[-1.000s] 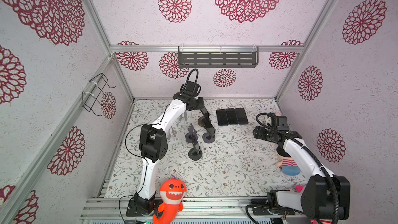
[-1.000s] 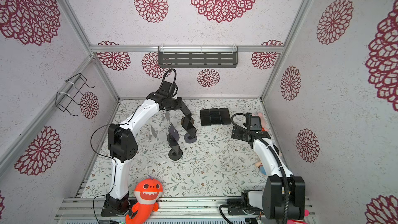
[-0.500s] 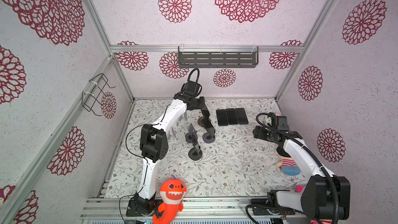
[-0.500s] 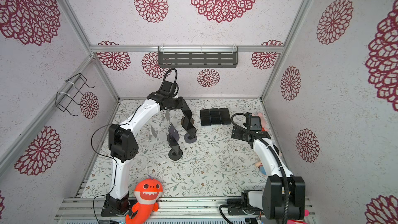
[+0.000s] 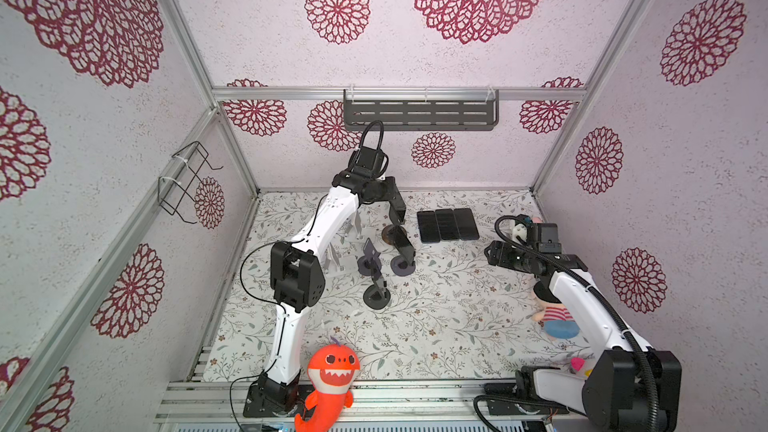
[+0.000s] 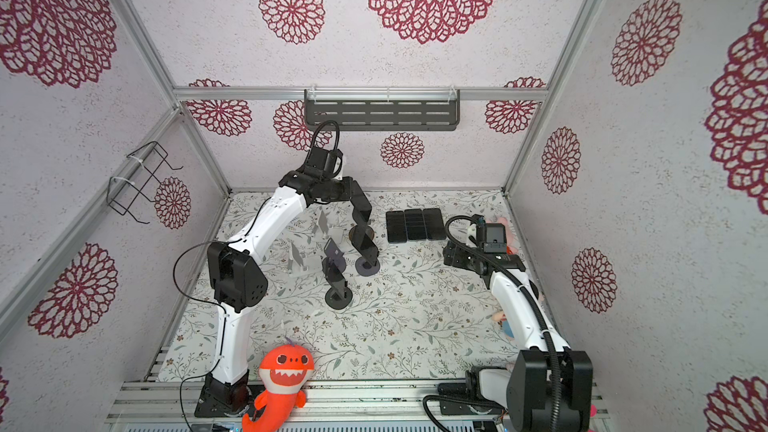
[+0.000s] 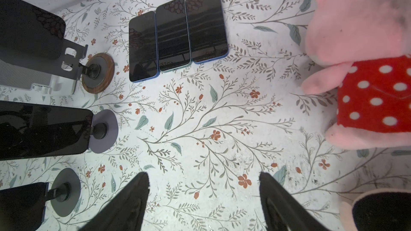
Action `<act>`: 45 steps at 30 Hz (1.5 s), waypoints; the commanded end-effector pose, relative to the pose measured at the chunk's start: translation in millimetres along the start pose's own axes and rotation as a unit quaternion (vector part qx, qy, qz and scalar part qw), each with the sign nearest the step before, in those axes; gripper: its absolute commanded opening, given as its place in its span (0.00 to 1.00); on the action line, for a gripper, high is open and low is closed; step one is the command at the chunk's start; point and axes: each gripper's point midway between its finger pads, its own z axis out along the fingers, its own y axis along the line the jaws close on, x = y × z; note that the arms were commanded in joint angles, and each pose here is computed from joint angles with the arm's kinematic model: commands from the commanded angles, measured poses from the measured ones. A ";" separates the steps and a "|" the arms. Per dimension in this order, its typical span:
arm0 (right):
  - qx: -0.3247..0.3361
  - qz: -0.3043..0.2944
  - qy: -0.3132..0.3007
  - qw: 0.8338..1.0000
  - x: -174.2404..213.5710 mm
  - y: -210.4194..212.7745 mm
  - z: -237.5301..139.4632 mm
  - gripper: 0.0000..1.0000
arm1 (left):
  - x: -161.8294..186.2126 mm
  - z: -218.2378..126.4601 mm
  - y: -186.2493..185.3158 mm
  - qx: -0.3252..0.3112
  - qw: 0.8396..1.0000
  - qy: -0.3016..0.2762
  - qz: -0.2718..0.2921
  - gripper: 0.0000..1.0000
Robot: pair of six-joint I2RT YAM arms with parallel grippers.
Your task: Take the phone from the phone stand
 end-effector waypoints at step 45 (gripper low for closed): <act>-0.231 -0.429 0.062 0.871 -7.6 261.0 -64.7 0.94 | 73.9 -155.0 -33.1 0.349 0.920 0.133 -0.119 0.00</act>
